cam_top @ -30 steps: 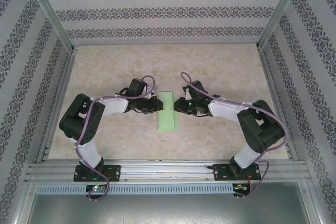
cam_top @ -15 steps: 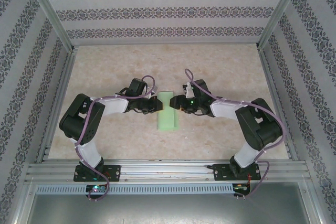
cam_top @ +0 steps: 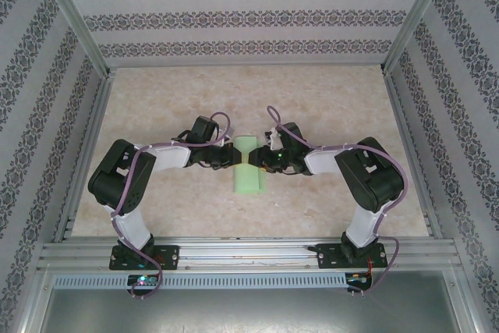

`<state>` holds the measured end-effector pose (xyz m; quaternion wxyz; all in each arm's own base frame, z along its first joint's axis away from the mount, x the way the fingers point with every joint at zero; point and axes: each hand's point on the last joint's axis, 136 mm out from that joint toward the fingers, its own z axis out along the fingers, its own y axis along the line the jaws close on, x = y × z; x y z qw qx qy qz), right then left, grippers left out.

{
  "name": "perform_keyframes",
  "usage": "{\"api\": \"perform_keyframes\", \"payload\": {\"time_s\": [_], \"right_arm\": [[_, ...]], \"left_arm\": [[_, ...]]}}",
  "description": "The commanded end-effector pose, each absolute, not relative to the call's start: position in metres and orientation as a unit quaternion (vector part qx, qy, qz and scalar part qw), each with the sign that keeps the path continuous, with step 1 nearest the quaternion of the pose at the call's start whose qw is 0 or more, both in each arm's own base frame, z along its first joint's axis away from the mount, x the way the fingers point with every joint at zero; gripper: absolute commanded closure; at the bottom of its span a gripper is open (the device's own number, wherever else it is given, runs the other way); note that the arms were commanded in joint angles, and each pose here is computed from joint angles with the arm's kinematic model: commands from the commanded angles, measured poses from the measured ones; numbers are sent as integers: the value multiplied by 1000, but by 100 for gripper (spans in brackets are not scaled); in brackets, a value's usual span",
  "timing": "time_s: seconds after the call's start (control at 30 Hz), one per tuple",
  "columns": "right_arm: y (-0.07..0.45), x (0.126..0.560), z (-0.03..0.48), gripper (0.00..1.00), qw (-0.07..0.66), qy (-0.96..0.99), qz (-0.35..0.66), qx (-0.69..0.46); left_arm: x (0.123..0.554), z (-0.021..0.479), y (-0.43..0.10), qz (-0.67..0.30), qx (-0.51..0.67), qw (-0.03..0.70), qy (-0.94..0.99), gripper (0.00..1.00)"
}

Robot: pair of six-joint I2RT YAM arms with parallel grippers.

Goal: Fold a paper plane with a square sheet of paper (fold left side to right side)
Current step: First fold in half a square sheet of paper at the center of the table.

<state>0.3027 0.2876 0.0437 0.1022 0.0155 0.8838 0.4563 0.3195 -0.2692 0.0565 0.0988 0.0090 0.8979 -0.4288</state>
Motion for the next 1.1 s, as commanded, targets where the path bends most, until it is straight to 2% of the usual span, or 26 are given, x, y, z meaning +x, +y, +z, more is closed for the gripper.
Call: {"api": "perform_keyframes", "payload": {"time_s": [0.0, 0.13, 0.23, 0.4, 0.53, 0.87, 1.07], "right_arm": [[291, 307, 50, 70, 112, 879, 463, 11], [287, 307, 44, 89, 111, 884, 454, 18], [285, 307, 43, 99, 113, 886, 448, 22], [278, 309, 40, 100, 121, 895, 429, 29], [276, 309, 34, 100, 118, 900, 419, 36], [273, 309, 30, 100, 117, 905, 406, 39], [273, 308, 29, 100, 115, 906, 405, 39]], "left_arm": [[323, 62, -276, -428, 26, 111, 897, 86], [323, 69, -273, -423, 29, 119, 898, 75], [322, 79, -270, -415, 33, 132, 899, 66], [319, 88, -252, -369, 34, 157, 915, 45], [315, 83, -242, -340, 32, 155, 927, 36], [318, 60, -256, -357, 19, 111, 927, 33], [319, 46, -266, -357, 21, 82, 930, 37]]}}
